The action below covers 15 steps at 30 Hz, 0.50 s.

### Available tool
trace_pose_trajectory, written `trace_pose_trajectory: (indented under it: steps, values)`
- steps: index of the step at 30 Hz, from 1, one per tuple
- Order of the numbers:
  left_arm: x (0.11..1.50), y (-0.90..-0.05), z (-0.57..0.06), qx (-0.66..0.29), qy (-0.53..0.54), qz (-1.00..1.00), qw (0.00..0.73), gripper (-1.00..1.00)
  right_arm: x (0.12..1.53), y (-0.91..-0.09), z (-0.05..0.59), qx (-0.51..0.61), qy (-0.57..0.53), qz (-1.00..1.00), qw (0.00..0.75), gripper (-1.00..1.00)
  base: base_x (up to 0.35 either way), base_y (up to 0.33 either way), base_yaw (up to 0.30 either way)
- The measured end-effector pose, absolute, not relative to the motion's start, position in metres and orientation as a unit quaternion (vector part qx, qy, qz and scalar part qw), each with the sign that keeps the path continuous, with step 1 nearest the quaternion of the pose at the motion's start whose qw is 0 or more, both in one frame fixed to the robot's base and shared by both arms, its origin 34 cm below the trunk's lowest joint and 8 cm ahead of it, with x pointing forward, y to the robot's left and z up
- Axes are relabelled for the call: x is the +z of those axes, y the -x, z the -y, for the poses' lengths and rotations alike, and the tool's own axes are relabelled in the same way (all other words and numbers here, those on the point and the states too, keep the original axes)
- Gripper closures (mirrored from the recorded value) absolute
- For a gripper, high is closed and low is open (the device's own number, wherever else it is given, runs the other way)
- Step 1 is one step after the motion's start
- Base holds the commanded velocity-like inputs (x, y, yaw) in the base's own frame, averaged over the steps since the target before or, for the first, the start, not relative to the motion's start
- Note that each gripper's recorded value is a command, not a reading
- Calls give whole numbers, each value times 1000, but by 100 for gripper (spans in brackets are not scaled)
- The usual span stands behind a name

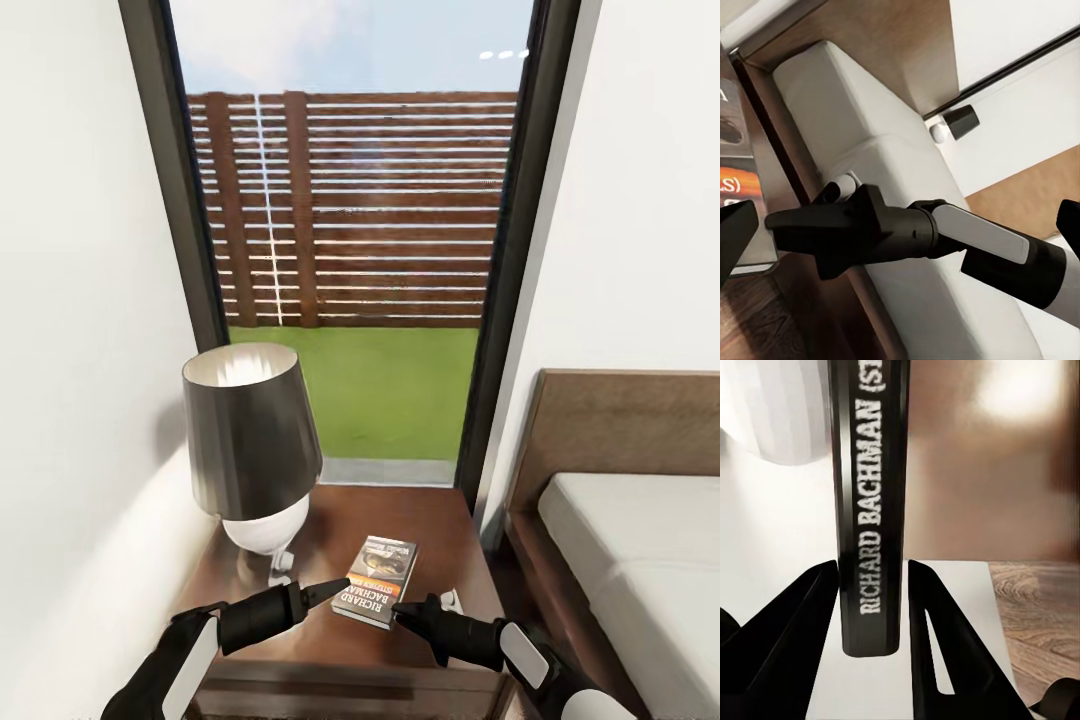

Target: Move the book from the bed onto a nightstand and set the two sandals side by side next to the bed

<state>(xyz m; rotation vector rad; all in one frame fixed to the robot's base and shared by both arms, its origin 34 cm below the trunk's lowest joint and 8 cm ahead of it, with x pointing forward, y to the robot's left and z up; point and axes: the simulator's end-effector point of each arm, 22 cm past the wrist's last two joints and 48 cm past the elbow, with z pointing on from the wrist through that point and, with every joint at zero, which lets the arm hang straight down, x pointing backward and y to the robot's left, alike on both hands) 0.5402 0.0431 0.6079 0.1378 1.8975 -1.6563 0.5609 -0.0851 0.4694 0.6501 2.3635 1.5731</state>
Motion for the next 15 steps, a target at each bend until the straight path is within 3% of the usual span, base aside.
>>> trace_pose_trajectory:
  steps: [15]
  values:
    - [595, -538, -44, -625, -50, -716, 306, -100, 457, -558, 85, 537, -222, -806, 114, 100, 25, 0, 0]
